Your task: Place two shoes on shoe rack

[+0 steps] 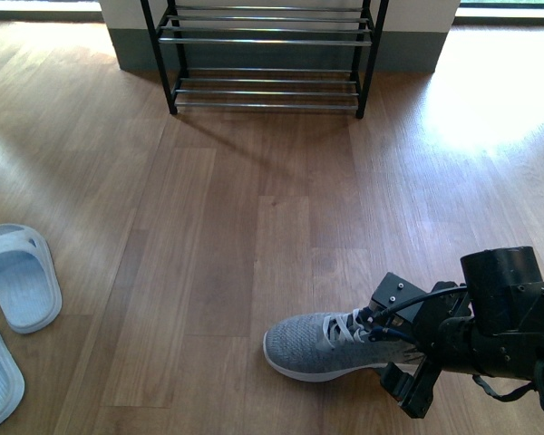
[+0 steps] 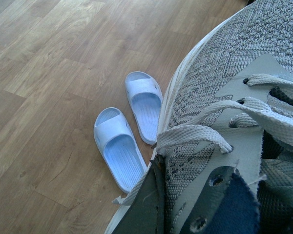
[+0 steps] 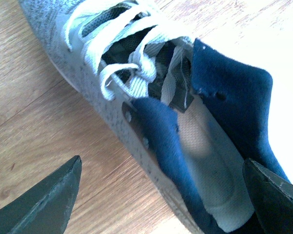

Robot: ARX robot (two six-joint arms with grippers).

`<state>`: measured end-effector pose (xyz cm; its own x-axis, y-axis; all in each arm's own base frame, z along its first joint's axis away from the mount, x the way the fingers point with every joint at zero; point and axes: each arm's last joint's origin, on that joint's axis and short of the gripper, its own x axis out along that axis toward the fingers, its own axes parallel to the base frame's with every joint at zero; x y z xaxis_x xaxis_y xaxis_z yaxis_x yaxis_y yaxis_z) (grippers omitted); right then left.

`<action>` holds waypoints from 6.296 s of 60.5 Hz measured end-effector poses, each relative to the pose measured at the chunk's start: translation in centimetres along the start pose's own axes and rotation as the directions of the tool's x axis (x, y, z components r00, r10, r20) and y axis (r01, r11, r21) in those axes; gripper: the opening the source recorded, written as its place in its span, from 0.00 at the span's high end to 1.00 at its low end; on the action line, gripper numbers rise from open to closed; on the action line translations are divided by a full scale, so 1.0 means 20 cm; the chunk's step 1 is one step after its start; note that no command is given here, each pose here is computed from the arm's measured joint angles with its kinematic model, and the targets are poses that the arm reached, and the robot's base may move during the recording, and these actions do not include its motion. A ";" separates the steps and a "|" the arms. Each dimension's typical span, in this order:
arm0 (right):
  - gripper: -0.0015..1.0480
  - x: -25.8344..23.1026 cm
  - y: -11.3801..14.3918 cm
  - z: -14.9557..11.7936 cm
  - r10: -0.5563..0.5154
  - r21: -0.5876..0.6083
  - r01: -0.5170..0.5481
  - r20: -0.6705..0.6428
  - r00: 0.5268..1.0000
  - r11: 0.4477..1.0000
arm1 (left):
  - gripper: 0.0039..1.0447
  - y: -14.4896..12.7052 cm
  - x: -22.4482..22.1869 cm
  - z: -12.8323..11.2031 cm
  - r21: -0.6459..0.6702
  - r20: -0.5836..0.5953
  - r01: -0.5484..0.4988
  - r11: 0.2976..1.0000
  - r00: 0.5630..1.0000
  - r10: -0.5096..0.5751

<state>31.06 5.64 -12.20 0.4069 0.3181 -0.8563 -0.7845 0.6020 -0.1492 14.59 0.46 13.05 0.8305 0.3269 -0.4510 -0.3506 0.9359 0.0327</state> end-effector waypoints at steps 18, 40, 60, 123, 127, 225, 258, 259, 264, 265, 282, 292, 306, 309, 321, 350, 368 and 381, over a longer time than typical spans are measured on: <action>0.33 0.12 -0.04 -0.01 -0.034 -0.039 0.032 -0.065 0.997 0.999 | 0.99 0.00 0.00 0.00 0.000 0.000 0.000 1.000 1.000 0.000; 0.79 0.12 -0.04 -0.01 -0.031 -0.016 0.030 -0.059 0.998 0.999 | 0.99 0.00 0.00 0.00 0.000 0.000 0.000 1.000 1.000 0.000; 0.99 -0.23 -0.02 0.08 -0.169 0.074 0.164 0.062 0.984 0.984 | 0.99 0.00 0.00 0.00 0.000 0.000 0.000 1.000 1.000 0.000; 0.99 -1.75 0.16 0.25 -0.448 0.322 0.311 0.640 0.625 0.894 | 0.99 0.00 0.00 0.00 0.000 0.000 -0.001 1.000 1.000 0.001; 0.99 -1.75 0.16 0.25 -0.445 0.326 0.304 0.641 0.625 0.895 | 0.99 0.00 0.00 0.00 0.000 0.000 -0.003 1.000 1.000 0.003; 0.99 -1.75 0.16 0.24 -0.453 0.337 0.303 0.634 0.627 0.891 | 0.99 0.00 0.00 0.00 0.000 0.000 0.001 1.000 1.000 -0.001; 0.99 -1.75 0.16 0.24 -0.453 0.338 0.303 0.633 0.628 0.891 | 0.99 0.00 0.00 0.00 0.000 0.000 0.000 1.000 1.000 0.000; 0.99 -1.75 0.16 0.24 -0.453 0.338 0.303 0.633 0.628 0.891 | 0.99 0.00 0.00 0.00 -0.001 0.000 0.001 1.000 1.000 -0.001; 0.99 -1.75 0.16 0.24 -0.453 0.338 0.303 0.633 0.628 0.891 | 0.99 0.00 0.00 0.00 -0.001 0.000 0.000 1.000 1.000 0.000; 0.99 -1.75 0.16 0.24 -0.454 0.338 0.303 0.633 0.628 0.891 | 0.99 0.00 0.00 0.00 -0.001 0.000 0.001 1.000 1.000 -0.001; 0.99 -1.75 0.16 0.24 -0.453 0.338 0.302 0.632 0.629 0.891 | 0.99 0.00 0.00 0.00 0.000 0.000 0.001 1.000 1.000 -0.001; 0.99 -1.75 0.16 0.25 -0.448 0.346 0.287 0.645 0.619 0.893 | 0.99 0.00 0.00 0.00 -0.001 0.000 0.000 1.000 1.000 0.000; 0.99 -1.64 0.08 0.52 -0.470 0.502 0.124 0.655 0.591 0.856 | 0.99 0.00 0.00 0.00 -0.001 0.000 0.001 1.000 1.000 -0.001; 0.99 -1.57 0.06 0.63 -0.467 0.522 0.104 0.636 0.614 0.847 | 0.99 0.00 0.00 0.00 -0.001 0.000 0.001 1.000 1.000 -0.001; 0.99 -1.24 0.01 0.91 -0.447 0.571 0.095 0.516 0.731 0.815 | 0.99 0.00 0.00 0.00 -0.001 0.000 0.000 1.000 1.000 0.000; 0.99 -0.92 0.14 1.16 -0.351 0.452 0.108 0.499 0.792 0.886 | 0.99 0.00 0.00 0.00 -0.001 0.000 0.001 1.000 1.000 -0.001; 0.99 -0.82 -0.05 1.20 -0.511 0.363 0.377 0.420 0.750 0.852 | 0.99 0.00 0.00 0.00 0.000 0.000 0.000 1.000 1.000 0.000; 0.99 -0.80 -0.05 1.17 -0.514 0.248 0.453 0.324 0.794 0.856 | 0.99 0.00 0.00 0.00 -0.001 0.000 0.001 1.000 1.000 -0.001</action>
<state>36.35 17.04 13.16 0.8782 0.1805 -0.4429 -0.3713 0.8410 -0.3934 14.59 0.45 13.06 0.8309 0.3262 -0.4508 -0.3502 0.9361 0.0318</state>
